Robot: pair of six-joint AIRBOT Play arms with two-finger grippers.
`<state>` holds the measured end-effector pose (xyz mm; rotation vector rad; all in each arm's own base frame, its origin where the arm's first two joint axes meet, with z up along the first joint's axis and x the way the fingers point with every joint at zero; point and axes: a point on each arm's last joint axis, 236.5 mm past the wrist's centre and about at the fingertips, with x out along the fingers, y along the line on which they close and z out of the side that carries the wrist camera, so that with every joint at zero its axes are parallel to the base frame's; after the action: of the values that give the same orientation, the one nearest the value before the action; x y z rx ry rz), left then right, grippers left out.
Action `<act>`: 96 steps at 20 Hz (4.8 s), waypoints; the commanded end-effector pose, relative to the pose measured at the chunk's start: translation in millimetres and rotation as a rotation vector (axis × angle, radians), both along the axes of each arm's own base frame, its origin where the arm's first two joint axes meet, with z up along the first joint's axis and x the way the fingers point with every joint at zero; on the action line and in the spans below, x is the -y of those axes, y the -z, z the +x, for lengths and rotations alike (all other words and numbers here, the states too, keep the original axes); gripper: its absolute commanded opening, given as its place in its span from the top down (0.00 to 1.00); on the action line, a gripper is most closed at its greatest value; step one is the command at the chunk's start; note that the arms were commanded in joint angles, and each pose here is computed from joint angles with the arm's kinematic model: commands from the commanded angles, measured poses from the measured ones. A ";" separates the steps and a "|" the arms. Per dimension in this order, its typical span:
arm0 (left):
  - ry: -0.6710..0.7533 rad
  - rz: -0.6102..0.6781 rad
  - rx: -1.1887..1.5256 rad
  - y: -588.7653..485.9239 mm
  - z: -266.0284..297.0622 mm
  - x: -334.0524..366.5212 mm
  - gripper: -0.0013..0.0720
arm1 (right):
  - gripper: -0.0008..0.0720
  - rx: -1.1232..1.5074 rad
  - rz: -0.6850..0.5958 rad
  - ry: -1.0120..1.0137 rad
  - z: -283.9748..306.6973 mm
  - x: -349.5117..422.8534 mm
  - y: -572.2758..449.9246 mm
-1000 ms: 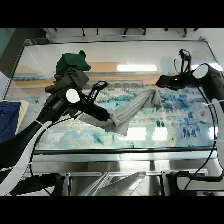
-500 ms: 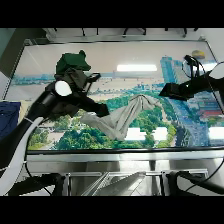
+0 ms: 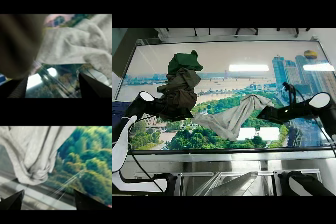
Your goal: Fold the shirts.
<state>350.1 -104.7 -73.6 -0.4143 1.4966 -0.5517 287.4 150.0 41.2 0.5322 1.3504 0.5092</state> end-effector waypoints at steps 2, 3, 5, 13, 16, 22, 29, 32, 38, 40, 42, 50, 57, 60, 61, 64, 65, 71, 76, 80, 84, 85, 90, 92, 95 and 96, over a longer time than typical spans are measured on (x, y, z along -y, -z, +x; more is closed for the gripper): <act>0.001 -0.035 -0.055 31.5 11.9 -2.3 0.07 | 0.02 -0.015 0.068 -0.045 -20.0 -37.7 -0.2; 0.026 -0.034 -0.054 35.7 13.9 4.4 0.08 | 0.02 -0.013 0.076 -0.033 -18.3 -41.6 -1.8; 0.058 -0.027 -0.033 41.0 21.6 16.6 0.08 | 0.02 -0.007 0.094 -0.017 -15.0 -46.0 -4.8; 0.129 -0.131 -0.091 36.8 -8.2 64.9 0.96 | 0.02 0.011 0.093 0.000 -9.0 -44.6 -5.2; 0.132 -0.133 -0.069 21.3 -18.1 61.0 0.96 | 0.02 0.030 0.036 -0.001 -5.7 -34.8 3.3; 0.098 -0.141 0.100 -62.2 -30.8 38.5 0.96 | 0.02 0.035 -0.070 -0.030 -5.5 -16.9 22.5; 0.021 -0.125 0.197 -107.2 -76.3 35.7 0.96 | 0.02 -0.017 -0.030 0.036 30.7 -26.9 73.2; -0.016 -0.105 0.275 -118.2 -78.3 33.4 0.96 | 0.02 -0.053 0.055 0.069 43.9 -43.2 91.8; -0.031 -0.087 0.273 -126.7 -72.0 29.6 0.96 | 0.02 -0.089 0.099 0.057 43.8 -85.7 125.8; -0.026 -0.094 0.229 -118.8 -73.9 30.5 0.96 | 0.02 -0.107 0.111 0.063 40.0 -106.5 136.8; -0.022 -0.095 0.201 -112.5 -74.6 30.6 0.96 | 0.10 -0.122 0.120 0.067 35.6 -121.8 144.9; 0.018 0.125 0.225 -89.9 -48.6 -16.7 0.96 | 0.96 -0.061 0.075 -0.118 8.2 -91.3 92.7; -0.181 0.118 0.245 -88.0 -1.8 -68.0 0.96 | 0.96 0.139 -0.106 -0.061 -10.8 -27.9 3.3; -0.174 -0.053 0.247 -90.6 1.6 -36.5 0.44 | 0.96 0.153 -0.098 -0.059 -15.5 -28.1 -5.9; -0.171 -0.052 0.224 -83.3 0.0 -33.4 0.04 | 0.96 0.131 -0.101 -0.070 -19.2 -28.0 -2.6; -0.205 0.035 0.157 -53.1 -1.3 -60.2 0.02 | 0.96 0.071 -0.098 -0.101 -31.0 -29.8 3.9; -0.253 0.030 0.120 -45.6 -0.1 -67.5 0.02 | 0.96 0.066 -0.099 -0.105 -32.2 -29.7 4.5; -0.451 0.089 0.109 1.7 39.6 -101.2 0.44 | 0.96 0.036 -0.095 -0.089 -35.5 -29.8 5.0; -0.523 0.177 0.381 -37.9 123.0 -146.1 0.96 | 0.96 -0.033 -0.096 -0.104 -50.7 -29.1 7.0; -0.634 0.257 0.553 -101.9 164.2 -200.6 0.96 | 0.96 -0.037 -0.093 -0.097 -50.7 -29.7 6.6; -0.643 0.233 0.561 -131.2 164.8 -213.7 0.12 | 0.96 -0.033 -0.068 -0.090 -49.1 -34.4 3.2; -0.615 0.224 0.513 -123.1 155.8 -206.4 0.03 | 0.96 -0.030 -0.061 -0.088 -48.2 -35.6 2.2; -0.515 0.183 0.269 -87.5 98.2 -176.1 0.04 | 0.96 -0.015 -0.013 -0.120 -51.5 -45.3 -5.9; -0.448 0.162 0.320 -110.4 81.3 -151.2 0.04 | 0.96 -0.006 -0.010 -0.124 -52.7 -45.5 -8.8; -0.320 0.144 0.392 -132.8 38.1 -89.0 0.04 | 0.96 0.008 -0.010 -0.128 -52.4 -45.4 -10.7; -0.282 0.136 0.382 -125.3 20.2 -68.4 0.04 | 0.96 0.012 -0.010 -0.128 -51.6 -45.4 -10.8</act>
<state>413.2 11.7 50.2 -0.4376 1.0557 -0.1822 235.4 193.9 49.4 0.4379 1.3934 0.5964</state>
